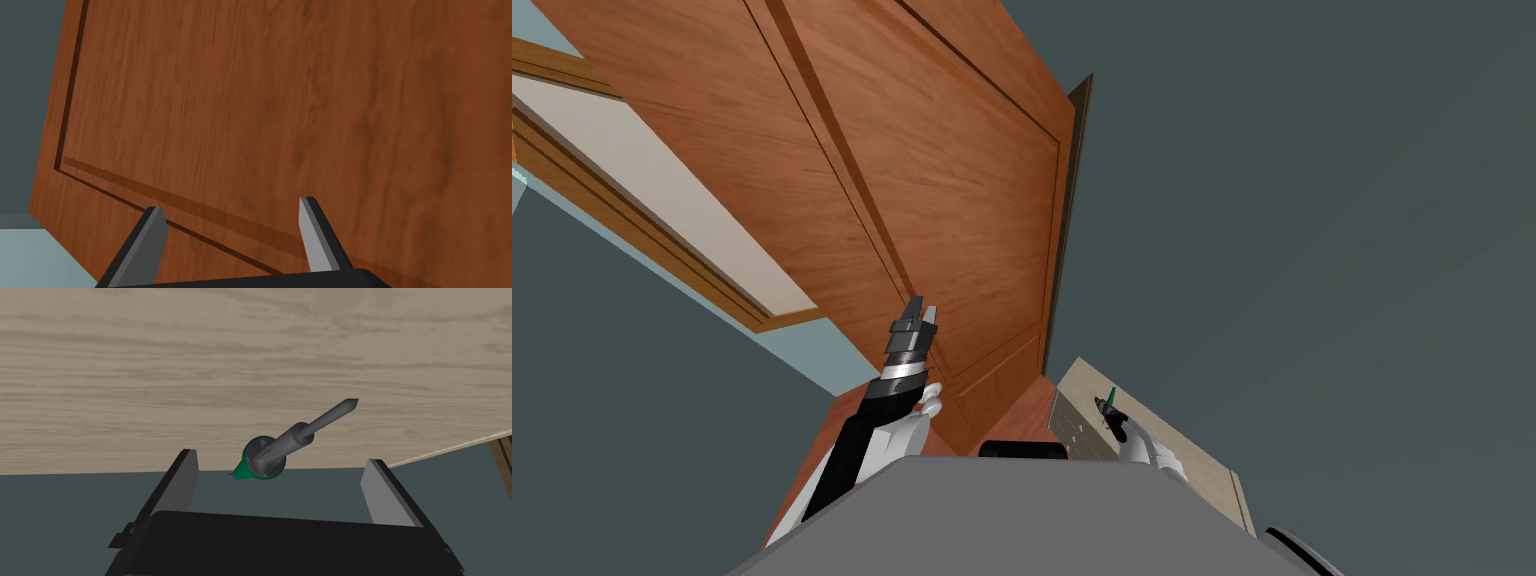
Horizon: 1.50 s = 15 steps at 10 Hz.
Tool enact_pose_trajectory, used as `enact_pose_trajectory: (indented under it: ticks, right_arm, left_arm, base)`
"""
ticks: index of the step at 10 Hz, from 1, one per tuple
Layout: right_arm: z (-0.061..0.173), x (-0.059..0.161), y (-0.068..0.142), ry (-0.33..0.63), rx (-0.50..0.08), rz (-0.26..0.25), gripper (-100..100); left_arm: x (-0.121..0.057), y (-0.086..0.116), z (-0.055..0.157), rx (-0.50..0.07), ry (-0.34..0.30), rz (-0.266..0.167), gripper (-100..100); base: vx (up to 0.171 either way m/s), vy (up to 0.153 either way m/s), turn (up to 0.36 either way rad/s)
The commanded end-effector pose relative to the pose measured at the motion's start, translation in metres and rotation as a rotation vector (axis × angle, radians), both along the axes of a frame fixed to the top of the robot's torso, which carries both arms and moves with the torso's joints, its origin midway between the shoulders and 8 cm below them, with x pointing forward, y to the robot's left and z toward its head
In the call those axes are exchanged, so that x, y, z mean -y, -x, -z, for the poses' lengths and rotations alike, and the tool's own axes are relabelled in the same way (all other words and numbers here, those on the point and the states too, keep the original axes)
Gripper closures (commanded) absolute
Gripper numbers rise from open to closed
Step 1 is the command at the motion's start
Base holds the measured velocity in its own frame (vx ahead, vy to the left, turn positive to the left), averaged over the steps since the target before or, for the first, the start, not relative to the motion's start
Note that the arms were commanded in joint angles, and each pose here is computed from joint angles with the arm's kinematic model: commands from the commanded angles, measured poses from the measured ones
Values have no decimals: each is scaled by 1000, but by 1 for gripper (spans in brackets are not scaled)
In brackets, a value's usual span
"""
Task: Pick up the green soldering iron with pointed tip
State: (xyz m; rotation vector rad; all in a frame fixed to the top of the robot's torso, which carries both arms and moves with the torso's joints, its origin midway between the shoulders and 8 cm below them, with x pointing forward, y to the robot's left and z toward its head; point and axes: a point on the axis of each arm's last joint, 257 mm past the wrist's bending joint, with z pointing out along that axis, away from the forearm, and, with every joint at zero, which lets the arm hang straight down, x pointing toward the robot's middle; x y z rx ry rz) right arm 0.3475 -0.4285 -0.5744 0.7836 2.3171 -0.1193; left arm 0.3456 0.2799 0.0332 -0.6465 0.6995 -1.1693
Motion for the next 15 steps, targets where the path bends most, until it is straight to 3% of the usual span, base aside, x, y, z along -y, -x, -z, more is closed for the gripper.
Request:
enact_pose_trajectory:
  ticks: [1,3,12,15]
  right_arm:
    - [3,1,13,-3,0,21,-100]
    - [7,3,31,-3,1,47,-100]
    - [7,3,31,-3,1,47,-100]
    - [13,-18,35,-3,2,10,-100]
  left_arm:
    - [0,0,0,0,0,0,0]
    - [0,0,0,0,0,0,0]
    - [0,0,0,0,0,0,0]
    - [0,0,0,0,0,0,0]
  base:
    - [-25,-32,100]
    - [-20,-24,77]
    - [0,0,5]
    - [24,27,-83]
